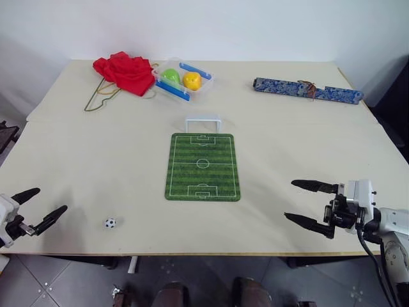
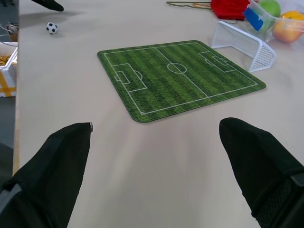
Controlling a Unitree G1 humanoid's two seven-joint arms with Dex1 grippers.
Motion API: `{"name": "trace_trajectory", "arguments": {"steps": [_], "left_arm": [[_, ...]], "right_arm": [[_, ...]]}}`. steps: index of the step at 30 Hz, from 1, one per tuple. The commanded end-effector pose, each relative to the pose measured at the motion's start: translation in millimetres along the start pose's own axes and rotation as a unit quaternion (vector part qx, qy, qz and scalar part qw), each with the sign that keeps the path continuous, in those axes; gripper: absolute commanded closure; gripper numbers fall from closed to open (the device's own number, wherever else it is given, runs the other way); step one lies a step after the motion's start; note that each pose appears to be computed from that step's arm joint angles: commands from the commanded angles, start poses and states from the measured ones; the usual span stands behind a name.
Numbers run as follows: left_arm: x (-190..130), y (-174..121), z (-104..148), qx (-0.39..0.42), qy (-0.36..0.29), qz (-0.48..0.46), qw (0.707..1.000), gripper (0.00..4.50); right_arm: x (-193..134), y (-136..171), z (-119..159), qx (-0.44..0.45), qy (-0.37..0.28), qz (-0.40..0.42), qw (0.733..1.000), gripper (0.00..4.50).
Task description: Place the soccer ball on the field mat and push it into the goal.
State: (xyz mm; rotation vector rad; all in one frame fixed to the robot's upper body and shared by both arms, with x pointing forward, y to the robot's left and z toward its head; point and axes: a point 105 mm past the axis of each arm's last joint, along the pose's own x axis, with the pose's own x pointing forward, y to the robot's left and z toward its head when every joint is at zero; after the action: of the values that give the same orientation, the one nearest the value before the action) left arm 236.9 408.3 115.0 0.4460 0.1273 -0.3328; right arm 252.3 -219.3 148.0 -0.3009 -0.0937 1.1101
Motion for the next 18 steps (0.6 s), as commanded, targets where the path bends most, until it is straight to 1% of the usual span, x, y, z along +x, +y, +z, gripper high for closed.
{"name": "trace_trajectory", "arguments": {"steps": [1, 3, 5, 6, 9, 11, 15, 18], "left_arm": [[-4.0, 4.3, 9.0, 0.009, -0.022, 0.017, 1.0, 0.02], [-6.7, 1.0, 5.7, -0.006, -0.016, 0.006, 1.0, 0.02], [-13.2, -5.8, 5.4, -0.017, -0.023, -0.023, 0.999, 0.02], [-19.2, -9.6, 5.8, -0.021, -0.029, -0.044, 0.998, 0.02], [-33.3, -19.5, -1.8, -0.029, -0.014, -0.094, 0.995, 0.02], [-37.4, -25.4, -5.4, -0.045, -0.012, -0.116, 0.992, 0.02], [-35.2, -39.6, -3.1, -0.046, -0.025, -0.157, 0.986, 0.02], [-28.1, -51.5, 7.2, -0.037, -0.048, -0.192, 0.98, 0.02]], "right_arm": [[-1.0, -2.9, 6.1, -0.015, -0.012, 0.003, 1.0, 0.0], [2.6, 1.0, 7.4, -0.01, -0.025, 0.016, 1.0, 0.0], [9.9, 5.8, 14.7, -0.003, -0.053, 0.03, 0.998, 0.0], [16.4, 10.1, 26.4, 0.004, -0.095, 0.044, 0.995, 0.0], [29.6, 26.6, 51.7, 0.014, -0.176, 0.1, 0.979, 0.0], [36.4, 39.3, 61.7, 0.016, -0.205, 0.14, 0.969, 0.0], [47.0, 55.3, 69.6, 0.007, -0.226, 0.183, 0.957, 0.0], [51.0, 59.1, 65.8, 0.001, -0.22, 0.197, 0.955, 0.0]]}}
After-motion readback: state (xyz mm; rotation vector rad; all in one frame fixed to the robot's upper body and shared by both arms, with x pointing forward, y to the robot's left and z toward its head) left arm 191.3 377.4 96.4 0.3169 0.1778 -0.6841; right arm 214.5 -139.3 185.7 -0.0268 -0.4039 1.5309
